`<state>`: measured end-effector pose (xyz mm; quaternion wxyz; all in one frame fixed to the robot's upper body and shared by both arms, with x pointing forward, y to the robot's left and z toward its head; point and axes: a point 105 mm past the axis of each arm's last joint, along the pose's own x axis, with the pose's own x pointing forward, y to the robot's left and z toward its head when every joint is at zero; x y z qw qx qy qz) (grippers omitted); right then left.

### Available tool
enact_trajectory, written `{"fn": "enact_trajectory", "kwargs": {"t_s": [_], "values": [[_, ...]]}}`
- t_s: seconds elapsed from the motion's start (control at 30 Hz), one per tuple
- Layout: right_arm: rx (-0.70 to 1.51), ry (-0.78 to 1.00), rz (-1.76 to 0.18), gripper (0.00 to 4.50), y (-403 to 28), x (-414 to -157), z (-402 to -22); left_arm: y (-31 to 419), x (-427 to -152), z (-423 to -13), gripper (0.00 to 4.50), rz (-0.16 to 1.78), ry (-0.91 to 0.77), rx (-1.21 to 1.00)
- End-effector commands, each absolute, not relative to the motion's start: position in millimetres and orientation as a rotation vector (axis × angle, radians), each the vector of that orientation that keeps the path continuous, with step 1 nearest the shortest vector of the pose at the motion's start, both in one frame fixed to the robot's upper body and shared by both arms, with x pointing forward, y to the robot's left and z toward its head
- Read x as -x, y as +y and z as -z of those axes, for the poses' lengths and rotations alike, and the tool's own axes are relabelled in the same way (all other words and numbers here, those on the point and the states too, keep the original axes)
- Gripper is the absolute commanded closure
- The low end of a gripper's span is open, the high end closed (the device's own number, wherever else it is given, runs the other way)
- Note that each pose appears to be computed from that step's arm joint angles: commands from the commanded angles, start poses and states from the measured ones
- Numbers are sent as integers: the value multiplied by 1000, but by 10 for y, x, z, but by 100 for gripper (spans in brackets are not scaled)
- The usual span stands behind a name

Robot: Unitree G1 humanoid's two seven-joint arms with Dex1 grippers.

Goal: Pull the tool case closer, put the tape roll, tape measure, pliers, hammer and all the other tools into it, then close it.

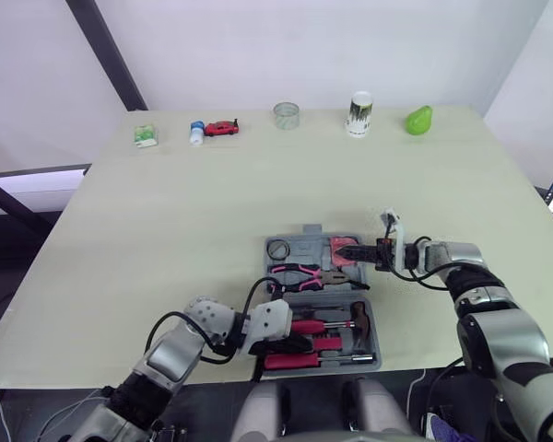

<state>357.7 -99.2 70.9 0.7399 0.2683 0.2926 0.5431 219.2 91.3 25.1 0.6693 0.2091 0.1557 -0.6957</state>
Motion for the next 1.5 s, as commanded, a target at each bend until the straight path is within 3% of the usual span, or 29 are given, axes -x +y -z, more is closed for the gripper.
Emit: {"fn": "enact_trajectory", "kwargs": {"t_s": [0.03, 0.5, 0.73, 0.9, 1.03, 1.13, 1.23, 1.3, 1.33, 1.37, 1.47, 1.5], "values": [[-598, 529, -1305, 5, -924, -3589, -1005, 1003, -2147, -88, 450, 1533, 449, -465], [-511, 446, -1507, 5, -967, -3097, -1290, 1189, -2347, -293, 450, 1391, 424, -396], [-489, 446, -1533, 5, -1024, -2775, -1290, 1552, -2020, -620, 450, 1420, 391, -382], [-471, 463, -1560, 5, -1081, -2526, -1321, 2035, -1809, -789, 450, 1354, 454, -332], [-335, 504, -1510, 5, -1188, -2346, -1190, 2380, -1941, -862, 450, 1194, 449, -315], [-143, 387, -1348, 5, -1339, -2360, -1146, 2578, -2141, -956, 450, 1034, 382, -267], [32, 294, -1218, 0, -1516, -2368, -1087, 2591, -2200, -1023, 310, 983, 338, -220], [150, 248, -1136, 0, -1692, -2361, -1021, 2633, -2285, -1077, 247, 906, 293, -226], [186, 229, -1094, 0, -1790, -2352, -1001, 2664, -2321, -1097, 178, 866, 286, -217], [205, 218, -1069, 0, -1855, -2344, -990, 2680, -2341, -1106, 166, 842, 284, -209], [191, 160, -957, 0, -2112, -2333, -1023, 2716, -2340, -1169, 26, 814, 269, -196], [186, 145, -924, 0, -2187, -2334, -1035, 2727, -2343, -1178, 12, 801, 267, -206]]}}
